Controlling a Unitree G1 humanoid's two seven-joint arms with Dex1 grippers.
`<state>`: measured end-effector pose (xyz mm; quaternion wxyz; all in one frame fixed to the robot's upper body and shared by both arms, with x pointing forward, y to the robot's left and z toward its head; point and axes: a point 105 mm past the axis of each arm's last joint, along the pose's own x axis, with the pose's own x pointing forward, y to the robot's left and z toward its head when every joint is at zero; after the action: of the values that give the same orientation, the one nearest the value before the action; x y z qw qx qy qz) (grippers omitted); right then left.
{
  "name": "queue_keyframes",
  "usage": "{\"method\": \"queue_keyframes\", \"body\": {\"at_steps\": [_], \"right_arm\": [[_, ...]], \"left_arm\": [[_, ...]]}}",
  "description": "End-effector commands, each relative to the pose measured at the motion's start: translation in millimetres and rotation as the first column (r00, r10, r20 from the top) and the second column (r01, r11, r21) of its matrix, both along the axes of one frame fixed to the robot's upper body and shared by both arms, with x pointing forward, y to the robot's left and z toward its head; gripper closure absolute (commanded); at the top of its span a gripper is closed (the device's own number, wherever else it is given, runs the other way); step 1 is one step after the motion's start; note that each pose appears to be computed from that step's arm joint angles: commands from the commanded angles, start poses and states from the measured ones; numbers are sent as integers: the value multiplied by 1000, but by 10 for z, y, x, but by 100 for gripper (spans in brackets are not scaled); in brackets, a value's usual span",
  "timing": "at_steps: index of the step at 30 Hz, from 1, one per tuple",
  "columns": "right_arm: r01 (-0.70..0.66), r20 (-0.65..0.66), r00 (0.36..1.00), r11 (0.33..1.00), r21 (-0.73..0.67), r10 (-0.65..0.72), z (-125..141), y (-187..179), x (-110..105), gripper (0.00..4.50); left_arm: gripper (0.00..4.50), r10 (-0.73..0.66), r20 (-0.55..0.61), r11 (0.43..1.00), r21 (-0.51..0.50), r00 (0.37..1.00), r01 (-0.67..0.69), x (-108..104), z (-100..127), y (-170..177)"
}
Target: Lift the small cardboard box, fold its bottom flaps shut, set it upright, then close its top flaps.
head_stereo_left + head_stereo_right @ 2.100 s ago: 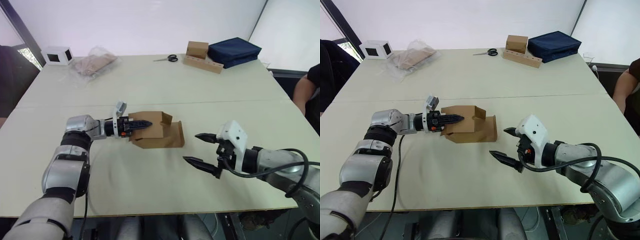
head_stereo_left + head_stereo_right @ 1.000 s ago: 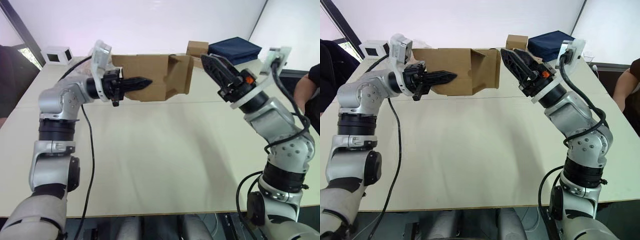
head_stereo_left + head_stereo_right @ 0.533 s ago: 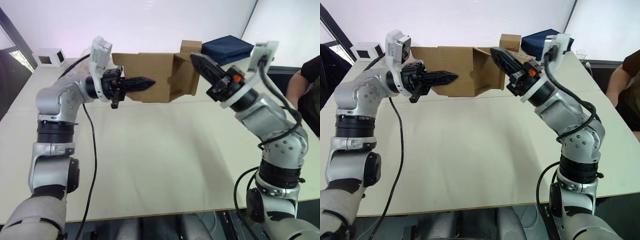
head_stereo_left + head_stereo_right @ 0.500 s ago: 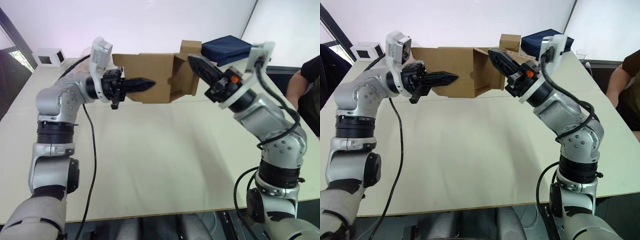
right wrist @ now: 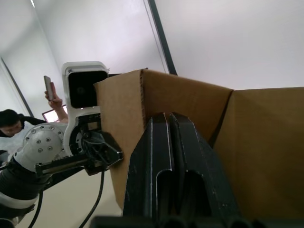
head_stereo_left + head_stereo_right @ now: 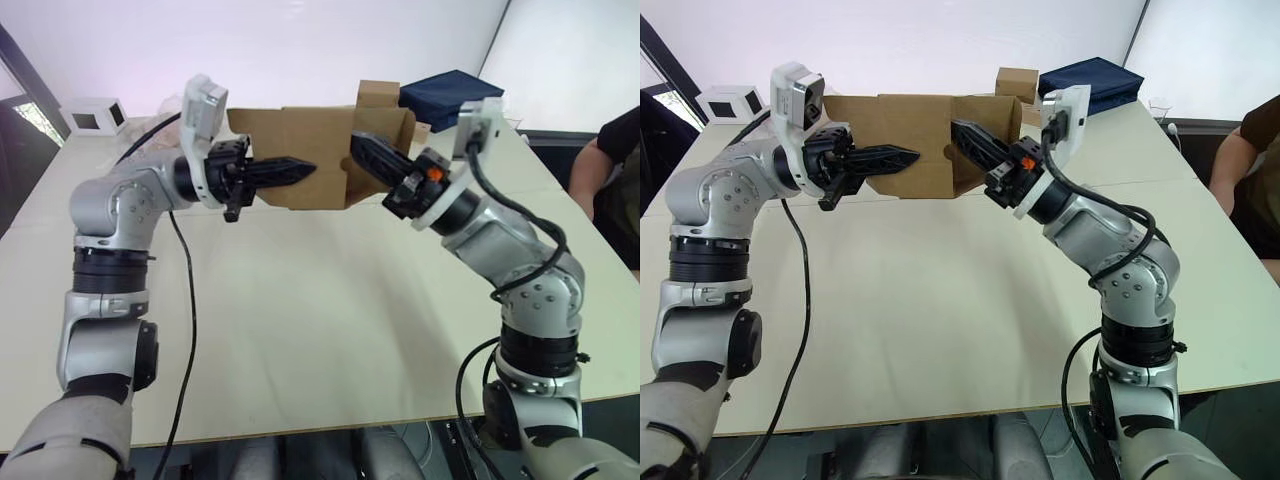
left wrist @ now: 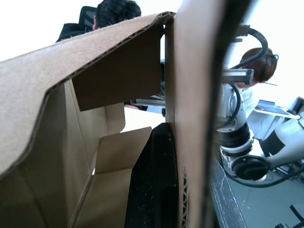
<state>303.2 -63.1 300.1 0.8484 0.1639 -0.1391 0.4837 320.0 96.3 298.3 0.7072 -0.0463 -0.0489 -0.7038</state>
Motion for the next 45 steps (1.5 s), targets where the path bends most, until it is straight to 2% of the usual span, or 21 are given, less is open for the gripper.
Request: {"method": "queue_keyframes", "body": {"at_steps": [1,9,15,23,29,34,39,45], "right_arm": [[-34,30,999,999,24,33,57,78,-58,444],[-41,22,999,999,23,41,38,84,-42,444],[-67,22,998,997,29,66,34,-76,-143,444],[-26,-45,999,1000,6,26,-87,-416,-238,444],[-18,-139,990,998,-57,10,-332,-549,-345,444],[55,-160,984,989,-136,-77,-545,-547,-235,444],[105,-120,985,985,-137,-121,-529,-510,-130,444],[94,-92,990,991,-93,-103,-443,-443,-106,444]], "left_arm": [[450,-15,39,999,-29,999,16,-75,111,-2],[450,-2,31,1000,-30,1000,3,-73,101,1],[450,33,23,999,-40,999,-33,-25,97,50],[450,54,0,997,-56,999,-54,-3,65,76],[450,54,-3,996,-65,999,-54,8,72,75],[450,35,-4,997,-74,999,-36,10,88,36],[450,16,-1,997,-74,1000,-16,-14,102,3],[450,5,-6,998,-70,1000,-5,-36,85,-13]]}}
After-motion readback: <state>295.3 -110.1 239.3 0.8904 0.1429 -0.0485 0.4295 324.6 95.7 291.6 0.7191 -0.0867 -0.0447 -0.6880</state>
